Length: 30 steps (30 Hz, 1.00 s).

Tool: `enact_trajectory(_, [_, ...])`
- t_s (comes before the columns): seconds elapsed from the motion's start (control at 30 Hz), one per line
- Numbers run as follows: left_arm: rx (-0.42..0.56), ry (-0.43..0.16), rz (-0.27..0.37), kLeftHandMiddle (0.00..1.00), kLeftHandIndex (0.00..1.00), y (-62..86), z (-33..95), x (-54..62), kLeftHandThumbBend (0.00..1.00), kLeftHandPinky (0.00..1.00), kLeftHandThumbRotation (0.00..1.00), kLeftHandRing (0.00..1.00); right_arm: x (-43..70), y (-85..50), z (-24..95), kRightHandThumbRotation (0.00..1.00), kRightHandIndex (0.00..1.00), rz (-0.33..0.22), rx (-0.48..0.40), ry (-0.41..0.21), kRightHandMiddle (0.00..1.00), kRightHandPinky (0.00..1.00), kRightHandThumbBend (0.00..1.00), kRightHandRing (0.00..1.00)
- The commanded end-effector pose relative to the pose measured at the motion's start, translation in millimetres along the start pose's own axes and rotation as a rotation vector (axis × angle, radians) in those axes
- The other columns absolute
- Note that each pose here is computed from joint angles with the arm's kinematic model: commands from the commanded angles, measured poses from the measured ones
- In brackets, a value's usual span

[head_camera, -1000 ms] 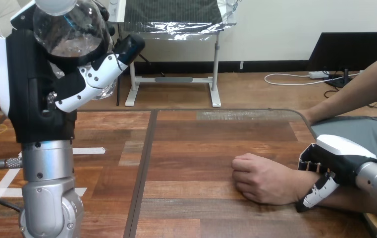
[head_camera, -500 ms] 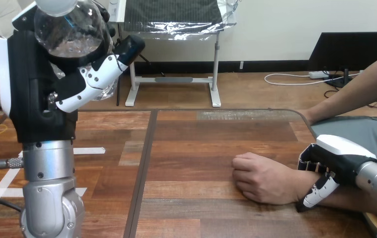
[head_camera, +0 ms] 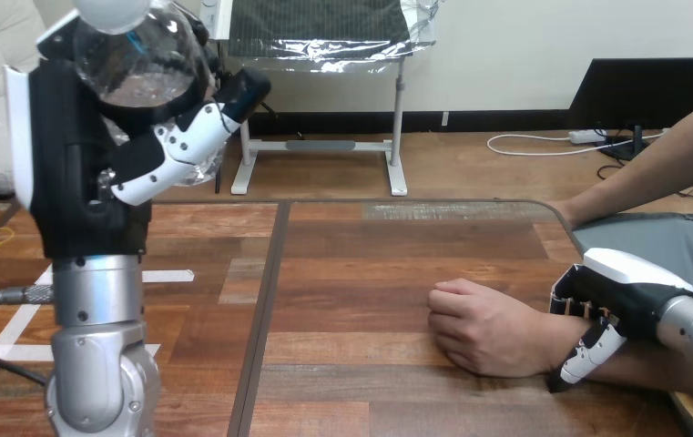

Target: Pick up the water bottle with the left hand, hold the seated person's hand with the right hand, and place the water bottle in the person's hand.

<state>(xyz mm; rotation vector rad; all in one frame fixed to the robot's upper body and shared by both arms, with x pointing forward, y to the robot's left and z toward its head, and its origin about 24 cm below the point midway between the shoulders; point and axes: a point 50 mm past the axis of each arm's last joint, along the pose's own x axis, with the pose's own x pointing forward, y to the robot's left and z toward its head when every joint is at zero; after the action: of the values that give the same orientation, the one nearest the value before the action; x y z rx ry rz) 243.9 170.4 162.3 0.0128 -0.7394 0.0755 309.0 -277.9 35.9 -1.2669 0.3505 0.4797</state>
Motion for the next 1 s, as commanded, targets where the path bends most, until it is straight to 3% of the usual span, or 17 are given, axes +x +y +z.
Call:
enact_trajectory(0.0, [-0.035,-0.064,-0.018,0.37,0.38,-8.3,6.4,13.9,0.59,0.22,0.0,0.3,-4.0,-2.2,2.2,0.0,0.39,-0.016,0.035,-0.028,0.35,0.2,0.9,0.26])
enact_trajectory(0.5, [-0.043,-0.017,-0.048,0.38,0.39,-11.8,-4.2,12.5,0.56,0.23,0.0,0.3,-17.4,-41.4,10.9,0.03,0.41,-0.122,0.026,-0.075,0.38,0.23,0.9,0.3])
enact_trajectory(0.97, [-0.027,0.005,-0.047,0.37,0.39,-15.7,-11.9,10.7,0.57,0.23,0.0,0.3,-27.9,-66.9,18.1,0.09,0.4,-0.179,0.023,-0.11,0.37,0.23,0.91,0.29])
